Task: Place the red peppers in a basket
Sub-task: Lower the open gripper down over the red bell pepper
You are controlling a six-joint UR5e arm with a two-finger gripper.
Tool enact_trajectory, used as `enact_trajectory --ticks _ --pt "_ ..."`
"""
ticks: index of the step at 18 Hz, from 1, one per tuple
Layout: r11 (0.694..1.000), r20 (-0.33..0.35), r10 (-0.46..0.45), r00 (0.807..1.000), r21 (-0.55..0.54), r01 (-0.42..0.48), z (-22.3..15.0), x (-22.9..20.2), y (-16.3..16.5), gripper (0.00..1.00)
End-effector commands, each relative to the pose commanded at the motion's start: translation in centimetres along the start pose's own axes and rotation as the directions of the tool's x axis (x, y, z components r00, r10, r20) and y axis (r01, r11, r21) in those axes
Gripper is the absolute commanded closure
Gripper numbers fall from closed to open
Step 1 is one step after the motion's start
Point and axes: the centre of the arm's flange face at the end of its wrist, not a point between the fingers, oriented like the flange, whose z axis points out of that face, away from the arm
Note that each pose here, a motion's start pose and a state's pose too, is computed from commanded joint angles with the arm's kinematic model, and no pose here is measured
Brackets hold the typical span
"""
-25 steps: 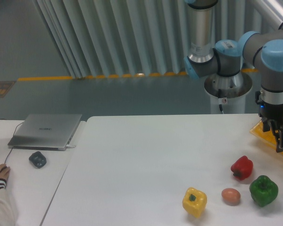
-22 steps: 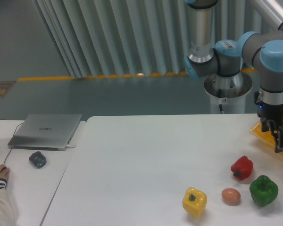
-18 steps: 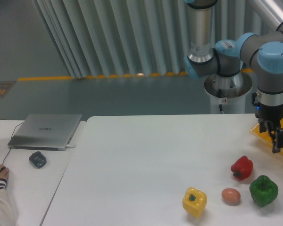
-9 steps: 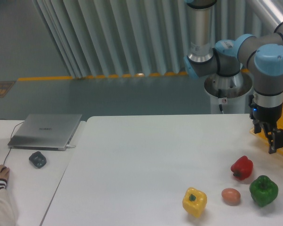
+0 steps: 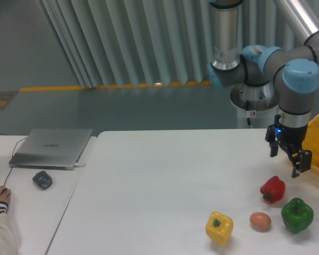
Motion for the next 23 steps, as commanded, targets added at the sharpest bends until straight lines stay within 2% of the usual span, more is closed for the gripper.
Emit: enact_trajectory --ticks 8,14,18,23 --pt "0.993 -0.043 -0.116 0.992 -0.027 0.115 2.6 0.2 -1.2 0.00" --pt "0.993 -0.062 -0.111 0.992 -0.032 0.110 4.3 -0.2 -2.5 0.00" --pt "0.989 -0.067 -0.147 0.987 -0.037 0.145 5.0 -0.3 -3.5 0.00" --pt "0.989 -0.071 -0.147 0.987 -0.040 0.145 5.4 -0.6 -3.5 0.00"
